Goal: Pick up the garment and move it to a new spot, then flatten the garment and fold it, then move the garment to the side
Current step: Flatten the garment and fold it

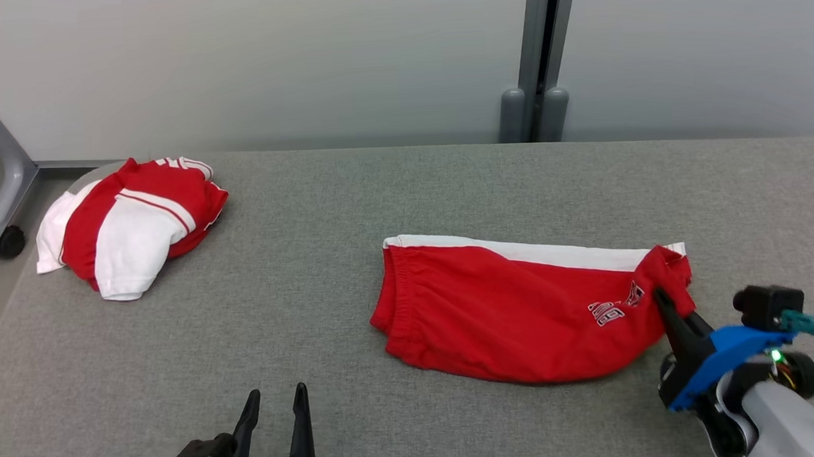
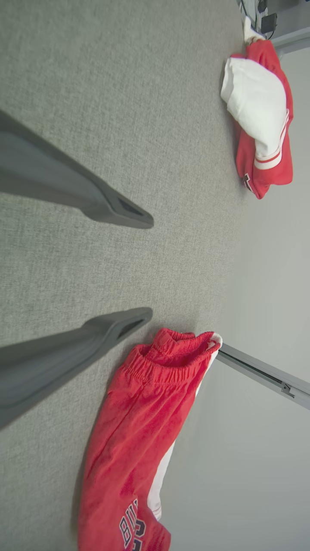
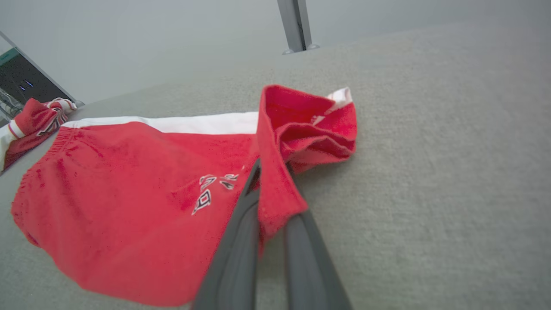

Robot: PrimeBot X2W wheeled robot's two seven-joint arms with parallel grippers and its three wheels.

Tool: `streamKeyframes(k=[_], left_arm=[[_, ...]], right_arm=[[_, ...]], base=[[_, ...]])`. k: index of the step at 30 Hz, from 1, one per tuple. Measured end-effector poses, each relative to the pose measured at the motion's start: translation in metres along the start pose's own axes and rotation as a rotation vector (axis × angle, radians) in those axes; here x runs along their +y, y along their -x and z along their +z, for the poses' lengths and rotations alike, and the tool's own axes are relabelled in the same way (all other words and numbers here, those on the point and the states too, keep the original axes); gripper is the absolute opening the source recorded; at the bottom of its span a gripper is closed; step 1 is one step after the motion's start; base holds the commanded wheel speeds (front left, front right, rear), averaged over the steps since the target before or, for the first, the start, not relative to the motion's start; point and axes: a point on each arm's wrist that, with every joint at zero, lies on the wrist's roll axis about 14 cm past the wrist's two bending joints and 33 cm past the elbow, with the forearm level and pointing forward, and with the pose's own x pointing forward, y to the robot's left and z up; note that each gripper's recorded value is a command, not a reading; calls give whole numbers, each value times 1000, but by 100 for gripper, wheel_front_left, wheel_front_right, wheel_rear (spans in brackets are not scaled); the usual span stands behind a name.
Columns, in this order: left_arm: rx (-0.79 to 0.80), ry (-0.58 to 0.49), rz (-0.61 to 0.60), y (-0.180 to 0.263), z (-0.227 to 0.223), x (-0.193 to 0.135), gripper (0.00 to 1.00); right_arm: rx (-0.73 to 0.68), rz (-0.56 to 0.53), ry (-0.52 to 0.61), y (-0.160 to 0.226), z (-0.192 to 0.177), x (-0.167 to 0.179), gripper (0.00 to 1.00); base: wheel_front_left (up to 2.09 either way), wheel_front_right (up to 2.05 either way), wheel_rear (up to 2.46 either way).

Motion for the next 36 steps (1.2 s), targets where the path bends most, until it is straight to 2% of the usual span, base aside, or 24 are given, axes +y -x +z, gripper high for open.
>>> streamKeyframes(k=[3, 5, 9, 12, 13, 14, 20, 23, 26, 30, 36], left_arm=[[2, 17, 6, -1, 0, 1, 100], [1, 31, 15, 0, 0, 3, 100], [2, 43, 40, 6, -2, 10, 100], [-5, 50, 65, 11, 0, 16, 100], [-1, 51, 73, 13, -2, 18, 100], [3, 51, 80, 15, -4, 20, 100], [14, 45, 132, 20, -6, 35, 100], [14, 32, 122, 15, -5, 34, 100], [7, 16, 91, 7, -2, 26, 100], [-11, -11, 39, -7, 7, 12, 100], [-45, -80, -30, -24, 22, -8, 100]], right_arm=[[-84, 106, 20, -21, 31, 40, 0], [-110, 197, 31, -29, 38, 76, 0], [-100, 375, 53, -35, 30, 151, 0], [-59, 476, 70, -35, 16, 194, 0], [-40, 501, 83, -35, 9, 205, 4], [-25, 522, 92, -35, 3, 214, 100], [43, 622, 73, -25, -24, 249, 100], [57, 604, 61, -20, -30, 241, 100], [30, 525, 41, -24, -21, 215, 100], [-95, 344, 45, -34, 19, 147, 100], [-166, 114, 103, -11, 29, 63, 100]], base=[[0, 0, 0], [0, 0, 0], [0, 0, 0], [0, 0, 0], [0, 0, 0], [0, 0, 0], [0, 0, 0], [0, 0, 0], [0, 0, 0], [0, 0, 0], [0, 0, 0]])
